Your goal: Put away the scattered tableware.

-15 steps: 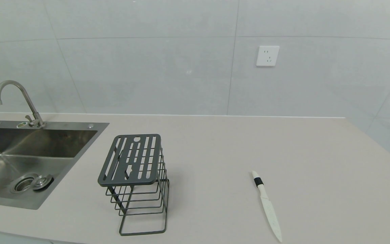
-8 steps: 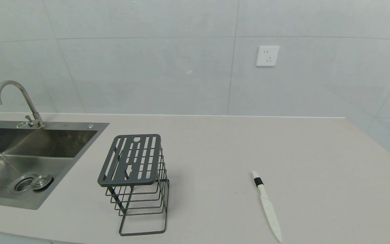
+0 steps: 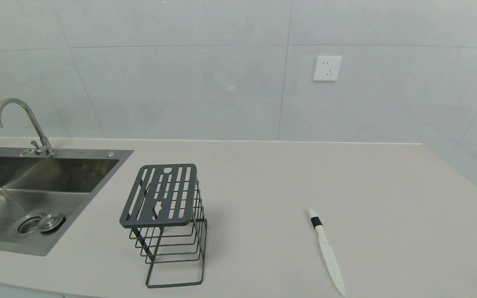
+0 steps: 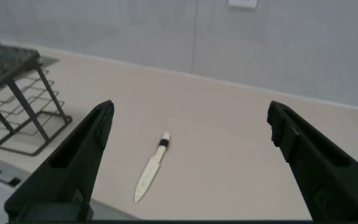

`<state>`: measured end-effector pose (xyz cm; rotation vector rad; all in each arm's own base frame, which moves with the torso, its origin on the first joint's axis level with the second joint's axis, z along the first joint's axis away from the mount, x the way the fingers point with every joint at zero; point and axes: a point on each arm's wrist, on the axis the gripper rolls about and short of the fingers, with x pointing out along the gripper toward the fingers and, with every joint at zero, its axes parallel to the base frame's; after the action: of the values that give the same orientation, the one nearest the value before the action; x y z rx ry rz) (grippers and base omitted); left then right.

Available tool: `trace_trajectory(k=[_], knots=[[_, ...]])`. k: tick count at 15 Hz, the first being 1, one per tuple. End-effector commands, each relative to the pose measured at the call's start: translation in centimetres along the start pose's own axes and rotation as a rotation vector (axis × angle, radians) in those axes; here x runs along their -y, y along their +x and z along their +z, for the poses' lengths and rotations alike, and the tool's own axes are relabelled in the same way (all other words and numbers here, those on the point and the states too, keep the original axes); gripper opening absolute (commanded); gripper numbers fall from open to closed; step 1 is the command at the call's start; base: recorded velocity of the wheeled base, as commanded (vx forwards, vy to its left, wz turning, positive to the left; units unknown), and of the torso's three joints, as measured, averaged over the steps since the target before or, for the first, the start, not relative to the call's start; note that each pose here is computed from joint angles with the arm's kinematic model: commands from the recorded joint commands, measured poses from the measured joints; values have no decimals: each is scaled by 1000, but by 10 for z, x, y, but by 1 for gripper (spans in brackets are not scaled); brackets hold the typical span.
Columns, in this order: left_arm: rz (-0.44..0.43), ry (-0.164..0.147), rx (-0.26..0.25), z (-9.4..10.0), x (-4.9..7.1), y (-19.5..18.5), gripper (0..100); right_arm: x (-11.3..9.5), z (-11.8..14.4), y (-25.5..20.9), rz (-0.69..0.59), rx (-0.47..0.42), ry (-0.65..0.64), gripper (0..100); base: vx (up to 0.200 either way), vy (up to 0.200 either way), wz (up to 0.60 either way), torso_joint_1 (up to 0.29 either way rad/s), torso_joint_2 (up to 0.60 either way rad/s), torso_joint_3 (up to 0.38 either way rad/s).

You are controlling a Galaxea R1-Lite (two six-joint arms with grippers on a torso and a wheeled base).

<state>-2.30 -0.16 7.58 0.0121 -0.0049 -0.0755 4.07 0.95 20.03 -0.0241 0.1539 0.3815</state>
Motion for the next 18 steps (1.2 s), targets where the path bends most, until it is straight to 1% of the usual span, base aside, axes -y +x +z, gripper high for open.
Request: trace_trajectory(k=[1,2,4,6,7,10,11,12,13,14,15,16,18], knots=[[0,0,0,0,0,0,100,5,-1,37,66,-187,24,100,0,0,0,0,0,0],[0,0,-1,0,0,0,100,5,7,58,48,-247,13,100,0,0,0,0,0,0],[0,0,-1,0,0,0,100,6,18,86,50,-300,6,100,0,0,0,0,0,0],[0,0,-1,0,0,0,100,-2,26,103,102,-321,-15,100,0,0,0,0,0,0],[0,0,-1,0,0,0,100,-12,26,114,119,-354,-49,100,0,0,0,0,0,0],[0,-1,-1,0,0,0,100,-27,12,133,141,-450,-89,100,0,0,0,0,0,0],[0,-1,-1,0,0,0,100,-28,4,136,146,-487,-87,100,0,0,0,0,0,0],[0,-1,-1,0,0,0,100,-28,-12,137,142,-552,-77,100,0,0,0,0,0,0],[0,0,-1,0,0,0,100,-27,-21,138,137,-590,-68,100,0,0,0,0,0,0],[0,0,-1,0,0,0,100,-28,-38,145,128,-677,-38,100,0,0,0,0,0,0],[0,0,-1,0,0,0,100,-28,-42,148,126,-692,-35,100,0,0,0,0,0,0],[0,0,-1,0,0,0,100,-30,-46,164,129,-683,-36,100,0,0,0,0,0,0],[0,0,-1,0,0,0,100,-35,-48,175,142,-680,-45,100,0,0,0,0,0,0]])
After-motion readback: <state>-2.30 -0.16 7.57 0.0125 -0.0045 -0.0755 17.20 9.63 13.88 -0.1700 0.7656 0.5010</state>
